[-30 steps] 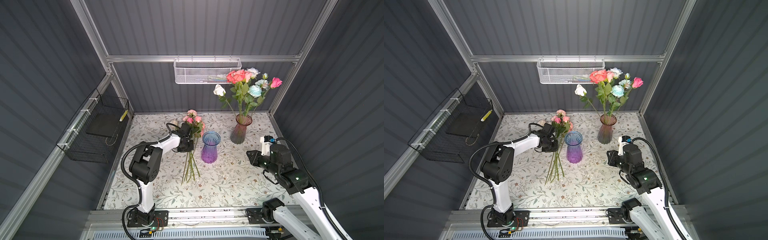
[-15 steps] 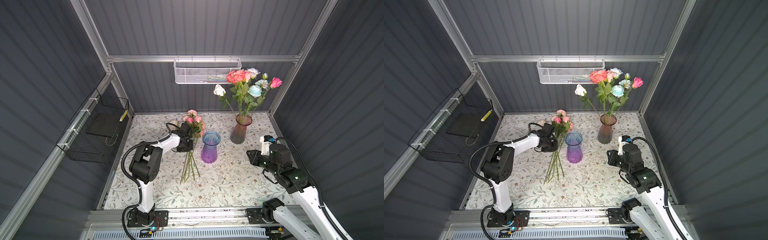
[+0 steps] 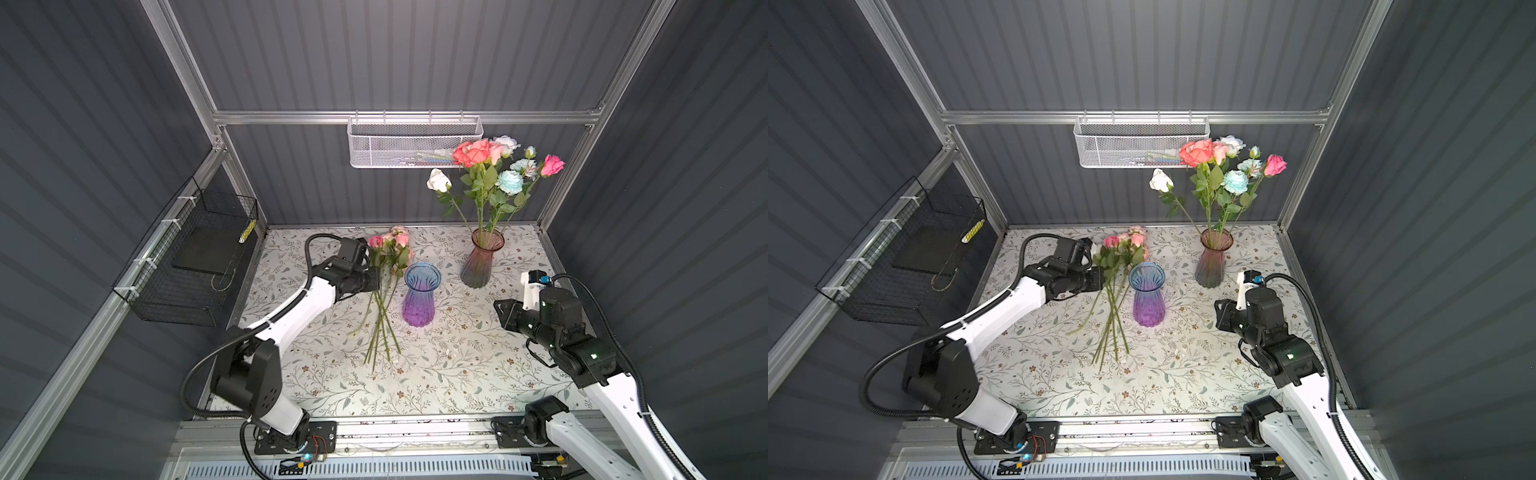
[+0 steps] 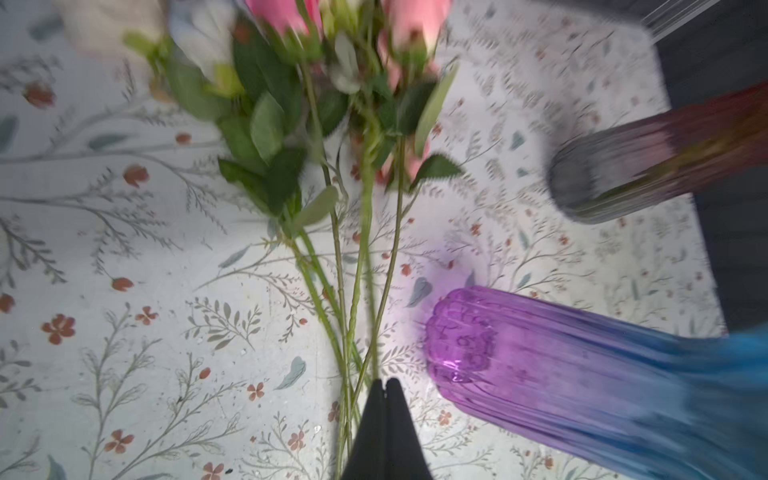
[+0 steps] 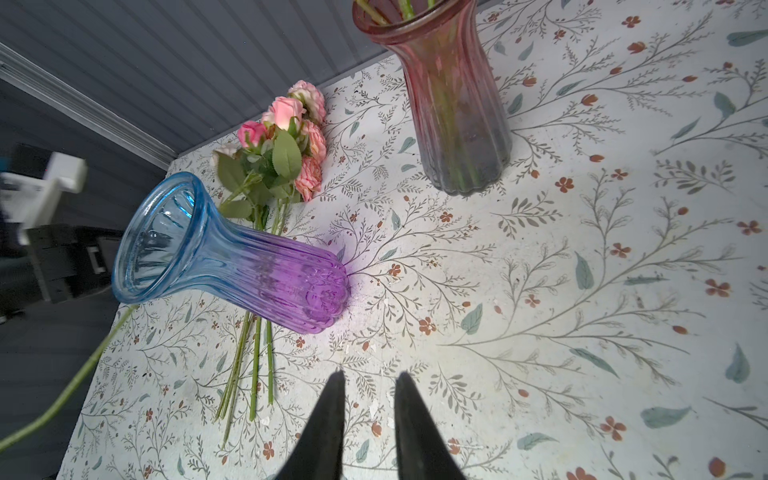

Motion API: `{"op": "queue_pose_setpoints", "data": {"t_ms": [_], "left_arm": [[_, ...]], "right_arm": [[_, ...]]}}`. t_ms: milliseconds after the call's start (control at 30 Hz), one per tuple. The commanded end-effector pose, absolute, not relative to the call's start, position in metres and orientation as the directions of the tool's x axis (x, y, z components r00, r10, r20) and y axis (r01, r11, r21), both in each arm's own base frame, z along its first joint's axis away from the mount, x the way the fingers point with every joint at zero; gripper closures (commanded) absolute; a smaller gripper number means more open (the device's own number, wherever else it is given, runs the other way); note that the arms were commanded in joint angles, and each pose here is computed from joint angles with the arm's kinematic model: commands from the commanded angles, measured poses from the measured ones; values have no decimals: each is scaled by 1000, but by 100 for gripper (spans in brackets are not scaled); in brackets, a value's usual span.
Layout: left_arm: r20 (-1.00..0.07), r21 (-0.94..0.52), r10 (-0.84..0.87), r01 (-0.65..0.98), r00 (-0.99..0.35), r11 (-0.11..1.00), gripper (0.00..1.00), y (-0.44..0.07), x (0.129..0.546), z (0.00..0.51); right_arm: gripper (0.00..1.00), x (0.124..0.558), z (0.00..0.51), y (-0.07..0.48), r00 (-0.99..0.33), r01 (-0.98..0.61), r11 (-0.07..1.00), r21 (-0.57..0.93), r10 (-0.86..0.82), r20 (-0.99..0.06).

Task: Arrange the flowers into the vase
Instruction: 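Lower the left gripper onto the bunch stems and close on one stem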

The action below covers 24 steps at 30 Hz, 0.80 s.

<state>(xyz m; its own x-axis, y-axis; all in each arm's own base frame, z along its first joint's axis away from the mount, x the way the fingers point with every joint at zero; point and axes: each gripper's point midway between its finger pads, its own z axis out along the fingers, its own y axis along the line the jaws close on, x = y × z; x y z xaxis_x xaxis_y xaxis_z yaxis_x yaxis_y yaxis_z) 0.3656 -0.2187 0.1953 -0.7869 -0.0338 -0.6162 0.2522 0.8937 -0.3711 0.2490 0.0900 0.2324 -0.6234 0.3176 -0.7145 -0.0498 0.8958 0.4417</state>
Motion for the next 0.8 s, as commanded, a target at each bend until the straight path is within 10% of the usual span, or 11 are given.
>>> {"op": "queue_pose_setpoints", "data": {"t_ms": [0, 267, 433, 767], "left_arm": [[-651, -385, -22, 305, -759, 871, 100, -222, 358, 205], [-571, -341, 39, 279, -820, 898, 100, -217, 357, 173], [-434, -272, 83, 218, -897, 937, 64, -215, 366, 115], [-326, -230, 146, 228, -934, 946, 67, -225, 382, 56]], "right_arm": [[75, 253, 249, 92, -590, -79, 894, 441, 315, -743], [73, 257, 251, 99, -600, -92, 879, 468, 327, -730], [69, 257, 247, 101, -614, -92, 876, 473, 324, -720], [65, 252, 238, 95, -619, -70, 890, 451, 316, -719]]}}
